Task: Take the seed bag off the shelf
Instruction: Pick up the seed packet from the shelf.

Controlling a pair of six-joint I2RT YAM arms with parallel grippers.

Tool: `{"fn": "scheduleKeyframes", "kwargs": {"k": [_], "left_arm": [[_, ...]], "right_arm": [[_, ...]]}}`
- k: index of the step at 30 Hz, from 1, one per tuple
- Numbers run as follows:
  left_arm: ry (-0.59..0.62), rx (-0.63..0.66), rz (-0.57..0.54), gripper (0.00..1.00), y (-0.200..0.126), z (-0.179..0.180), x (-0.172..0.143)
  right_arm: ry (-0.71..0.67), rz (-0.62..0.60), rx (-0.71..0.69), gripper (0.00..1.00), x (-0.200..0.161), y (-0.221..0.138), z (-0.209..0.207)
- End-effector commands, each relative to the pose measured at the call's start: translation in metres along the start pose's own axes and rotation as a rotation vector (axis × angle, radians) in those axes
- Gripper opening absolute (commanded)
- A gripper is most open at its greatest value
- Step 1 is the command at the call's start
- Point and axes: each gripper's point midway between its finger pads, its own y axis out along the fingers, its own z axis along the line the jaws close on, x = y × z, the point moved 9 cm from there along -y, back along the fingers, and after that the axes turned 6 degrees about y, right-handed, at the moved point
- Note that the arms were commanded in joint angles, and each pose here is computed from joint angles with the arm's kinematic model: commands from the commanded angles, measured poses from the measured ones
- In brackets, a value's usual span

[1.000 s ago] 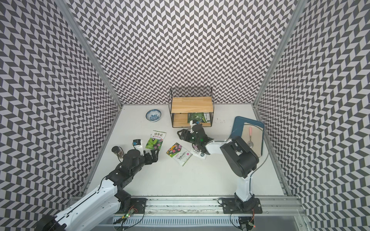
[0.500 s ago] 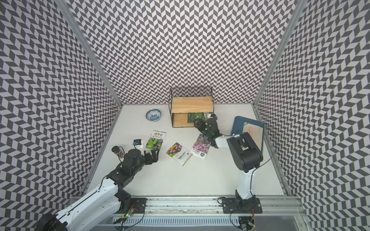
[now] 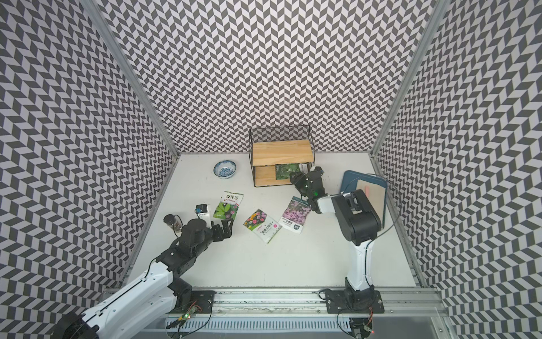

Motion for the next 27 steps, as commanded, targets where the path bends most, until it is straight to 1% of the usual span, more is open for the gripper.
{"fn": "scheduleKeyframes", "kwargs": {"k": [1, 4, 7, 8, 10, 15, 19, 23, 27], "left_arm": [[0.007, -0.009, -0.019, 1.00, 0.000, -0.001, 0.004], [0.005, -0.007, -0.020, 1.00, 0.000, -0.001, 0.004], [0.005, -0.008, -0.017, 1.00, 0.001, -0.001, 0.004], [0.005, -0.007, -0.018, 1.00, 0.001, -0.001, 0.004], [0.004, -0.007, -0.018, 1.00, 0.001, -0.001, 0.004], [0.003, -0.007, -0.017, 1.00, 0.001, -0.001, 0.004], [0.002, -0.006, -0.019, 1.00, 0.001, 0.000, 0.004], [0.003, -0.007, -0.017, 1.00, 0.001, 0.000, 0.003], [0.004, -0.010, -0.017, 1.00, 0.001, -0.001, 0.004]], "right_arm": [[0.009, -0.023, 0.052, 0.69, 0.004, 0.000, 0.006], [0.057, -0.030, 0.084, 0.66, 0.000, -0.004, 0.001], [0.082, -0.038, 0.108, 0.58, -0.004, -0.008, -0.001], [0.086, -0.040, 0.110, 0.53, -0.006, -0.009, -0.001], [0.093, -0.049, 0.118, 0.49, -0.010, -0.011, 0.001], [0.128, -0.064, 0.117, 0.49, -0.018, -0.008, 0.005], [0.203, -0.074, 0.115, 0.46, -0.024, -0.002, 0.007], [0.291, -0.123, 0.069, 0.46, -0.028, 0.000, 0.006], [0.333, -0.165, 0.018, 0.46, -0.032, 0.004, 0.010]]}}
